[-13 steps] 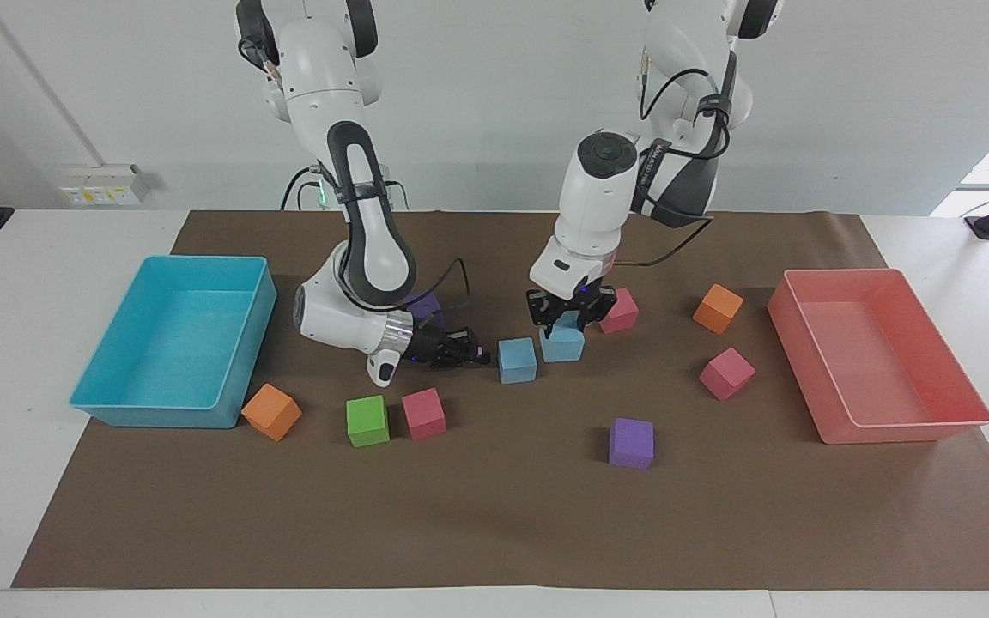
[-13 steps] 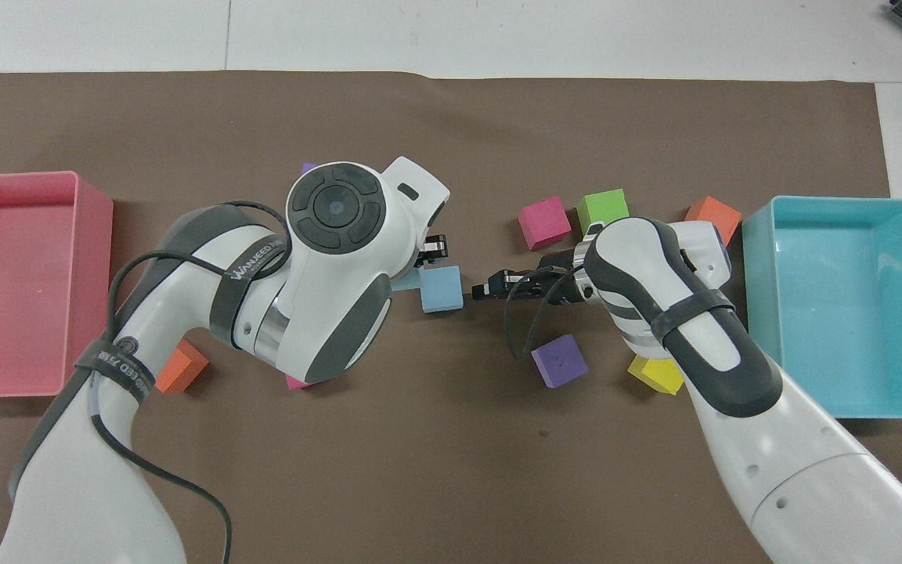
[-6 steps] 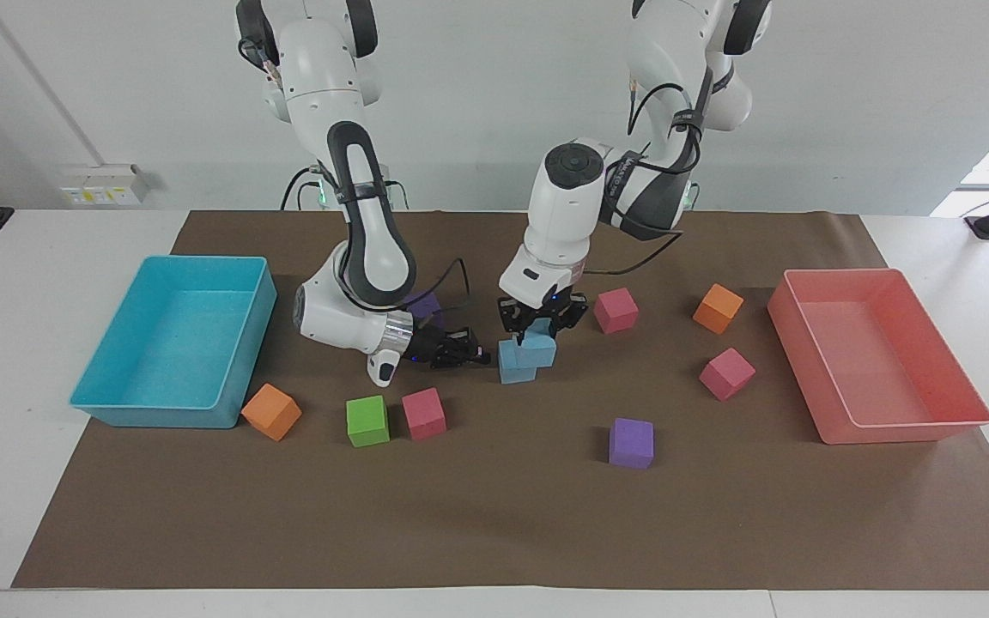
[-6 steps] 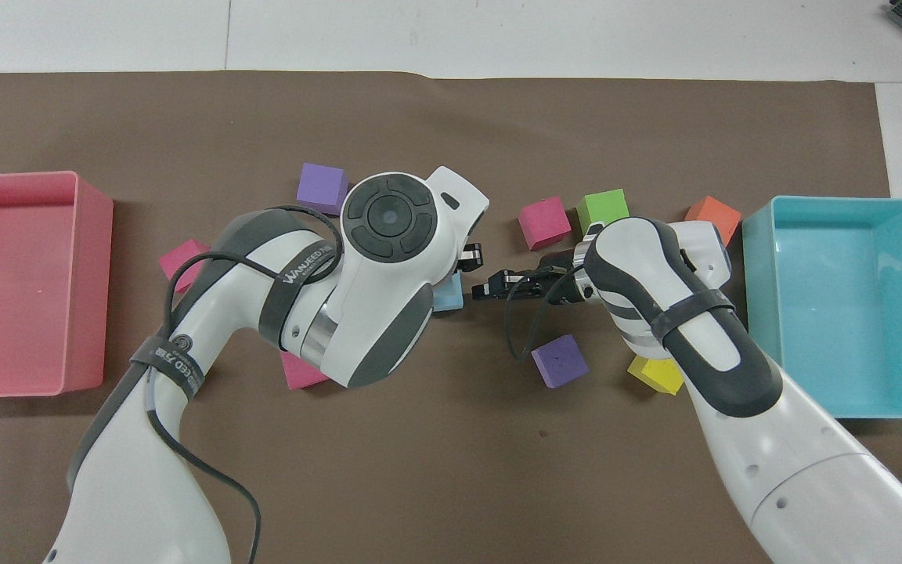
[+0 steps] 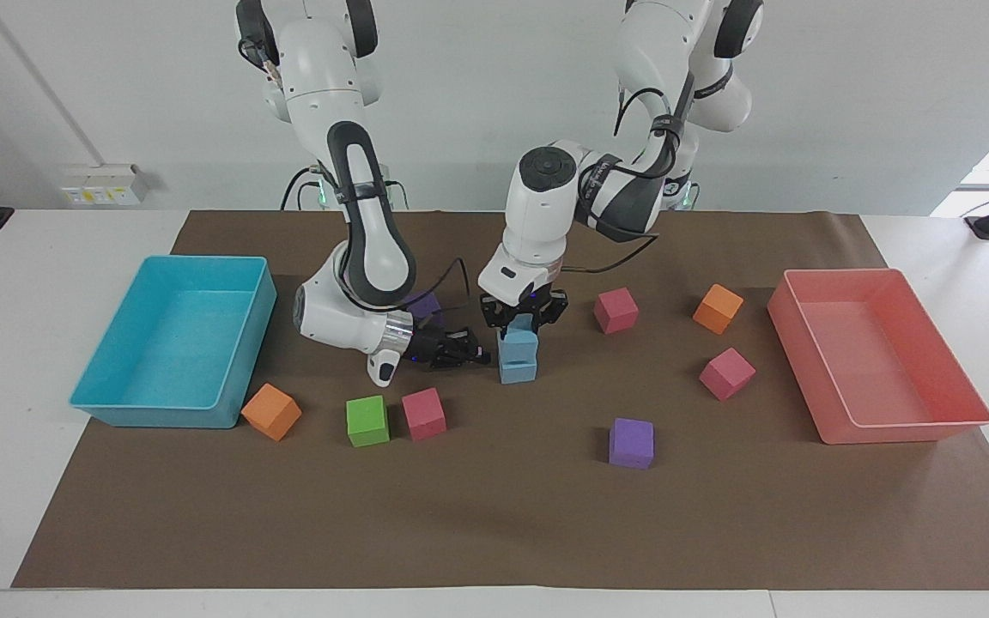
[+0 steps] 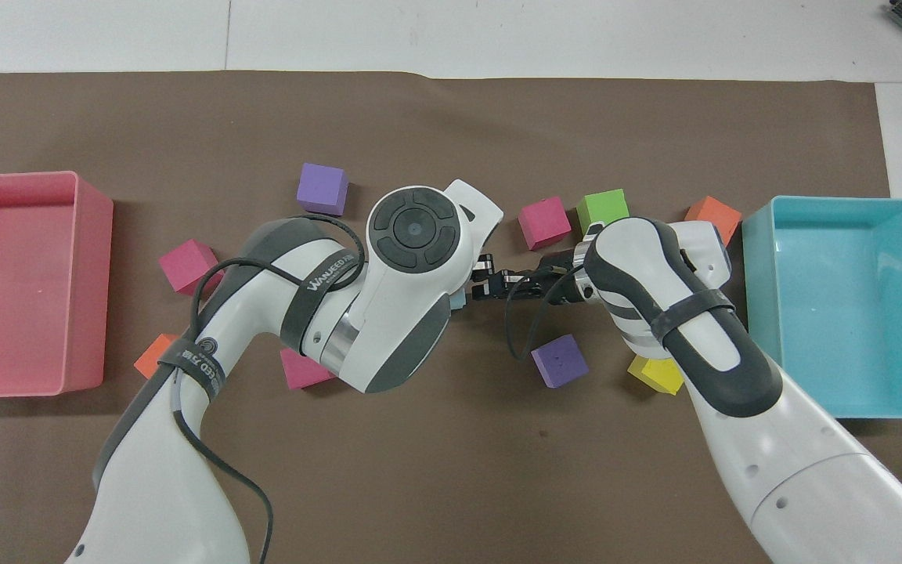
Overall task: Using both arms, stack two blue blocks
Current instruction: 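Carry the held cube with the left gripper toward the placed cube, then lower the held cube onto the placed cube and open the left gripper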
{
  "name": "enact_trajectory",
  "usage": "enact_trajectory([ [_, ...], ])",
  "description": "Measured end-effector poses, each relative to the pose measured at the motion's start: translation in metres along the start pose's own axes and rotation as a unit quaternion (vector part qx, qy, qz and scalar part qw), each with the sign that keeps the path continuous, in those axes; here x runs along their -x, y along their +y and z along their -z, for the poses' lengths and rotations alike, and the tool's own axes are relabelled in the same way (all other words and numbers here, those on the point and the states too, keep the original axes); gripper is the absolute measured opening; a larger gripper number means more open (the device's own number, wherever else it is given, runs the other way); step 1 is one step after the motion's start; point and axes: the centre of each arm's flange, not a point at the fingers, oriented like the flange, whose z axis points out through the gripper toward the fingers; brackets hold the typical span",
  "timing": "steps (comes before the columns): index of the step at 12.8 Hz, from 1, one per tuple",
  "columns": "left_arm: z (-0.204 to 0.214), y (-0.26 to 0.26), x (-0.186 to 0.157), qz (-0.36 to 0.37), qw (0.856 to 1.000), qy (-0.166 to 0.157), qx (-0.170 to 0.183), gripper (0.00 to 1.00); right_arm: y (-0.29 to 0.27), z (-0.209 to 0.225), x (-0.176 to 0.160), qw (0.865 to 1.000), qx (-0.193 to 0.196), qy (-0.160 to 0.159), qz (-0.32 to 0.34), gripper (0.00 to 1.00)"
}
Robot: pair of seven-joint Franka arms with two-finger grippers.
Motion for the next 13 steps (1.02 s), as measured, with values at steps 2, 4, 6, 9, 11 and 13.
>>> enact_trajectory([
  [2,-0.002,0.0,0.0,0.002,1.0,-0.001,-0.001,0.52,0.0,0.0,0.0,1.0,0.0,0.0,0.0,0.01],
  [4,-0.004,0.0,0.0,0.003,1.0,-0.003,-0.002,0.52,0.0,0.0,0.0,1.0,0.0,0.0,0.0,0.01],
  [6,-0.007,0.0,0.0,0.004,1.0,-0.004,-0.004,0.52,0.0,0.0,0.0,1.0,0.0,0.0,0.0,0.01],
  [9,-0.011,-0.001,0.0,0.015,1.0,-0.006,-0.006,0.52,0.0,0.0,0.0,1.0,0.0,0.0,0.0,0.01],
  [11,-0.013,-0.001,0.001,0.018,1.0,-0.008,-0.007,0.52,0.0,0.0,0.0,1.0,0.0,0.0,0.0,0.01],
  [13,-0.016,-0.002,0.0,0.02,1.0,-0.009,-0.009,0.52,0.0,0.0,0.0,1.0,0.0,0.0,0.0,0.01],
])
